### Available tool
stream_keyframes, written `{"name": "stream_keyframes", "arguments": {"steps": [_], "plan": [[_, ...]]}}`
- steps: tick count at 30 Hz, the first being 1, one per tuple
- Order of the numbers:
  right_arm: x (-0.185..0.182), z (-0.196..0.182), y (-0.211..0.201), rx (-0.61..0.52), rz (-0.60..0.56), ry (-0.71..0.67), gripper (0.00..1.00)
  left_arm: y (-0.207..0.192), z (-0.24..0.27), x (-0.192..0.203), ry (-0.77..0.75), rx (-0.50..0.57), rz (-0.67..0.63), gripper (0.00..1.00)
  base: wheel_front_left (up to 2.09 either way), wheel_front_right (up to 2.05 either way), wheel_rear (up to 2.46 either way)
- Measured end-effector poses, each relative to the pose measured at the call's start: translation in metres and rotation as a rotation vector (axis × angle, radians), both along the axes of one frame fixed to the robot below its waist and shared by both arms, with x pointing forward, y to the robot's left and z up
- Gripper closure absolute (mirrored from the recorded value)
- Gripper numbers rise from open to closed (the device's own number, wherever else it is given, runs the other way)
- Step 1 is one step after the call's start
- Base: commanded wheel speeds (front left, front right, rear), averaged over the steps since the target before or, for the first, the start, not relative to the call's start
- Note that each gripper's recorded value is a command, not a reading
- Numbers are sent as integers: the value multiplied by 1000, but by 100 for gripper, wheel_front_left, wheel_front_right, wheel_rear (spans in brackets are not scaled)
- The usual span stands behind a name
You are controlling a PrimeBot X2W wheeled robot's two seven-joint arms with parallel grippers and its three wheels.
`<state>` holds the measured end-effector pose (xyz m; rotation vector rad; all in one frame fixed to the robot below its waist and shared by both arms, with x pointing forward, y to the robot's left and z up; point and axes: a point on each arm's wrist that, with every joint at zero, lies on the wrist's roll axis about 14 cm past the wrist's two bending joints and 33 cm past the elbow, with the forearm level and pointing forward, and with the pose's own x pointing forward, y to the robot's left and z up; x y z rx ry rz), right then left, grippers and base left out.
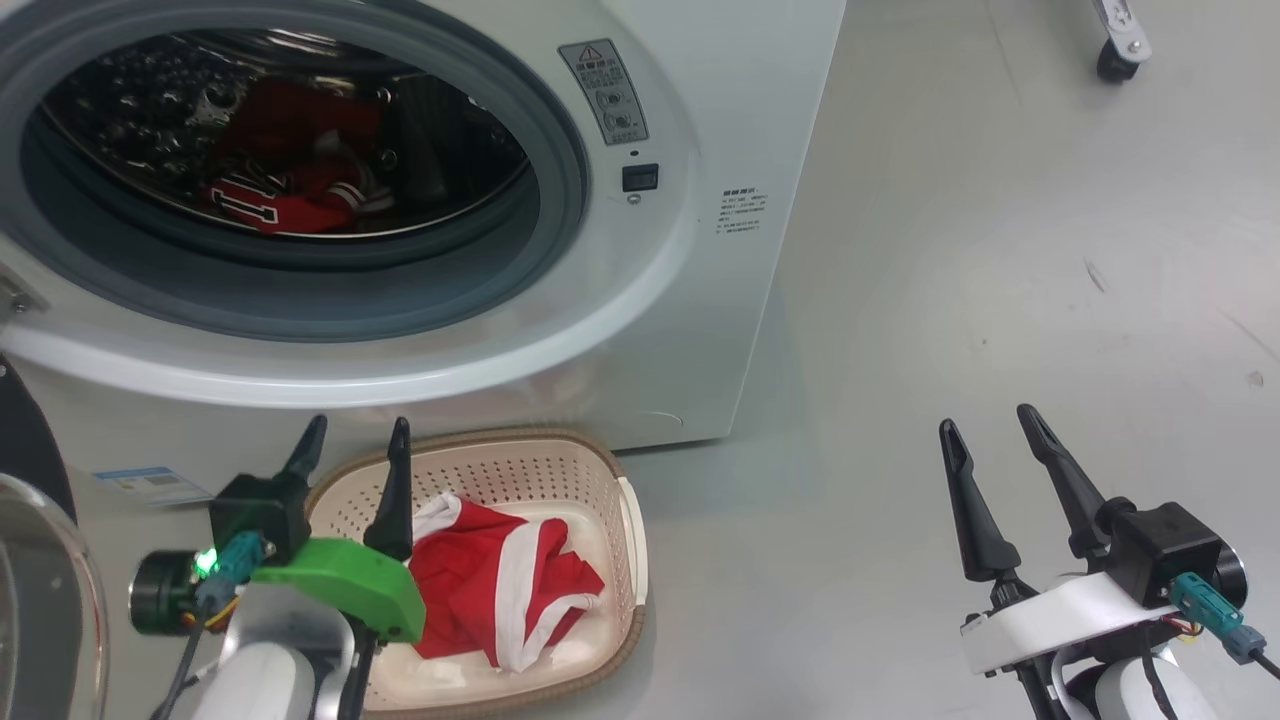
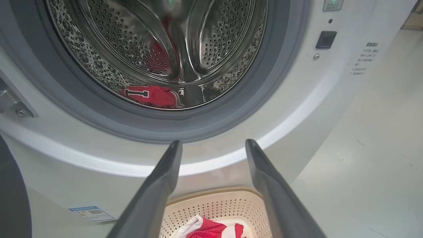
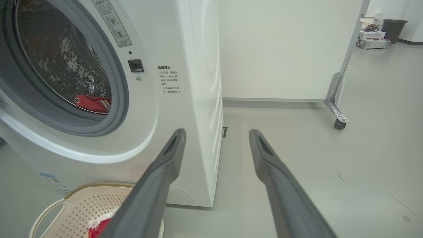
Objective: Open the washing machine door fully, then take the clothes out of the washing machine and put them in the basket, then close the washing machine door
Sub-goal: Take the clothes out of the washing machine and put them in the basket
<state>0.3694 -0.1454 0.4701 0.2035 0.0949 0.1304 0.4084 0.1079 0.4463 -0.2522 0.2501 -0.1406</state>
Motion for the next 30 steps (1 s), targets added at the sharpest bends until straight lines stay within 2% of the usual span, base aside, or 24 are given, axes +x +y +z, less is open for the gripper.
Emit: {"name": "stream_keyframes", "arguments": {"steps": [16, 24, 30], "plan": [[27, -34, -6, 23, -16, 77, 0, -9, -27, 106, 63, 194, -124, 0, 0, 0, 0], [46, -48, -12, 28, -33, 85, 0, 8, -60, 162, 146, 264, -105, 0, 0, 0, 0], [44, -63, -21, 23, -64, 124, 0, 9, -75, 193, 179, 323, -115, 0, 0, 0, 0]]}}
